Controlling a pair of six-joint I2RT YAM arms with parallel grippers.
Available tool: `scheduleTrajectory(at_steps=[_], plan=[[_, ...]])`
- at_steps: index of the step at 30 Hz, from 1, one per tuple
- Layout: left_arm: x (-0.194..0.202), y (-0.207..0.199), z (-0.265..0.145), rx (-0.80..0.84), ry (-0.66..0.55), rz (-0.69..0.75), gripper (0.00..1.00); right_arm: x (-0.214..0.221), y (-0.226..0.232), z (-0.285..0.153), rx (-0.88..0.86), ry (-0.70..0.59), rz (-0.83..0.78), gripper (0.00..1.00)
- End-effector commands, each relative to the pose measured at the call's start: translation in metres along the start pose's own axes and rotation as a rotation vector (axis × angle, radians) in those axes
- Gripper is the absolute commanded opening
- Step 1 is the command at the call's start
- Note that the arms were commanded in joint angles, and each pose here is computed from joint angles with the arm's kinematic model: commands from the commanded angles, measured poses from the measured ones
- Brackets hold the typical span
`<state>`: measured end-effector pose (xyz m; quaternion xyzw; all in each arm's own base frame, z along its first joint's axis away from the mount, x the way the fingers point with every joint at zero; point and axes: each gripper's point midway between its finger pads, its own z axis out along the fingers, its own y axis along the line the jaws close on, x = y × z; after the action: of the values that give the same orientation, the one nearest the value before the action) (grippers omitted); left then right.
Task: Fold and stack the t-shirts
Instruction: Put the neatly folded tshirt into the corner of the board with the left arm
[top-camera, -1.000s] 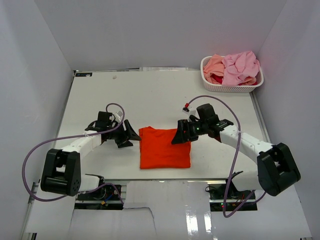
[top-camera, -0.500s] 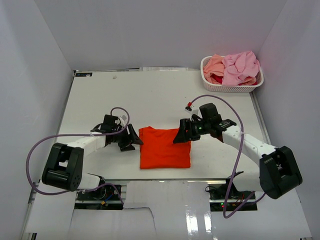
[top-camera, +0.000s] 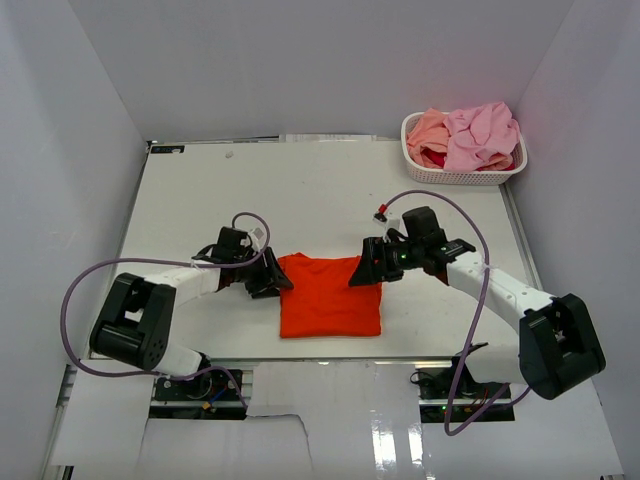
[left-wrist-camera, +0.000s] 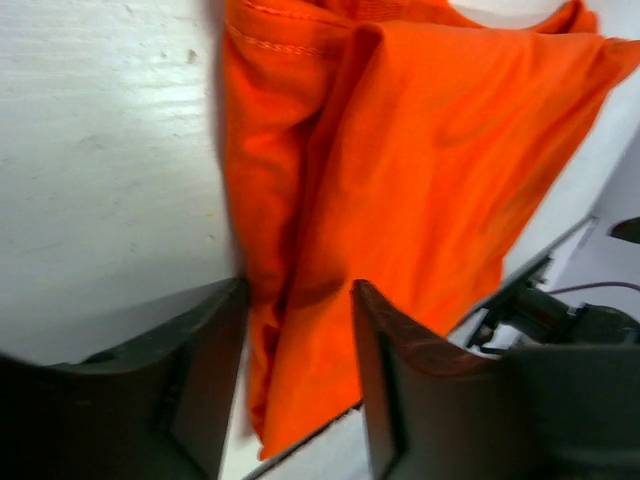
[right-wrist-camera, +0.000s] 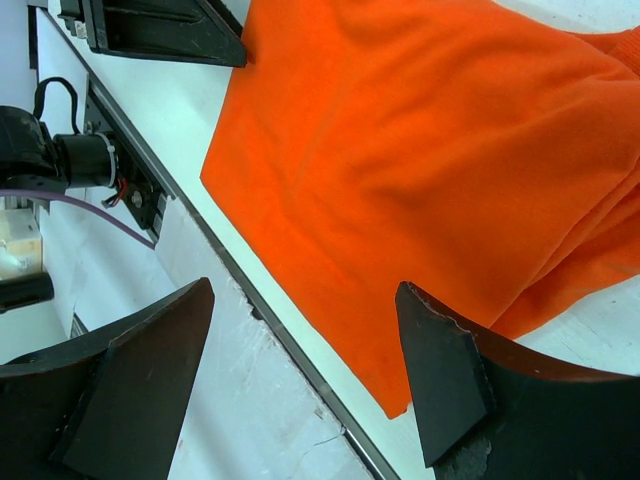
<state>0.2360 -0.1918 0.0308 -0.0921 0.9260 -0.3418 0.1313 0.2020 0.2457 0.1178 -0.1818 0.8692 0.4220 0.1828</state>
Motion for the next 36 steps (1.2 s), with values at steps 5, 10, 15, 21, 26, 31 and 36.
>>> scheduleTrajectory(at_steps=[5, 10, 15, 21, 26, 31, 36], plan=[[0.004, 0.032, 0.007, -0.148, -0.012, -0.020, 0.41, 0.002, 0.005, -0.006, -0.027, -0.009, -0.026, 0.80], [0.001, 0.033, 0.007, -0.166, -0.019, -0.024, 0.34, 0.003, 0.003, -0.006, -0.026, -0.006, -0.027, 0.80], [0.004, 0.033, 0.011, -0.152, 0.004, -0.028, 0.34, 0.004, 0.001, -0.005, -0.028, 0.000, -0.023, 0.80], [0.004, 0.034, 0.014, -0.150, 0.004, -0.024, 0.23, 0.007, -0.001, -0.005, -0.025, 0.004, -0.020, 0.80], [0.003, 0.041, 0.015, -0.190, 0.002, -0.037, 0.00, 0.008, -0.005, -0.005, -0.012, 0.004, -0.012, 0.80], [-0.005, 0.048, 0.014, -0.244, -0.020, -0.037, 0.00, 0.003, -0.008, -0.010, -0.005, -0.019, -0.007, 0.80], [-0.031, 0.061, 0.012, -0.378, -0.076, -0.009, 0.00, -0.002, -0.005, -0.016, -0.014, -0.036, -0.015, 0.80]])
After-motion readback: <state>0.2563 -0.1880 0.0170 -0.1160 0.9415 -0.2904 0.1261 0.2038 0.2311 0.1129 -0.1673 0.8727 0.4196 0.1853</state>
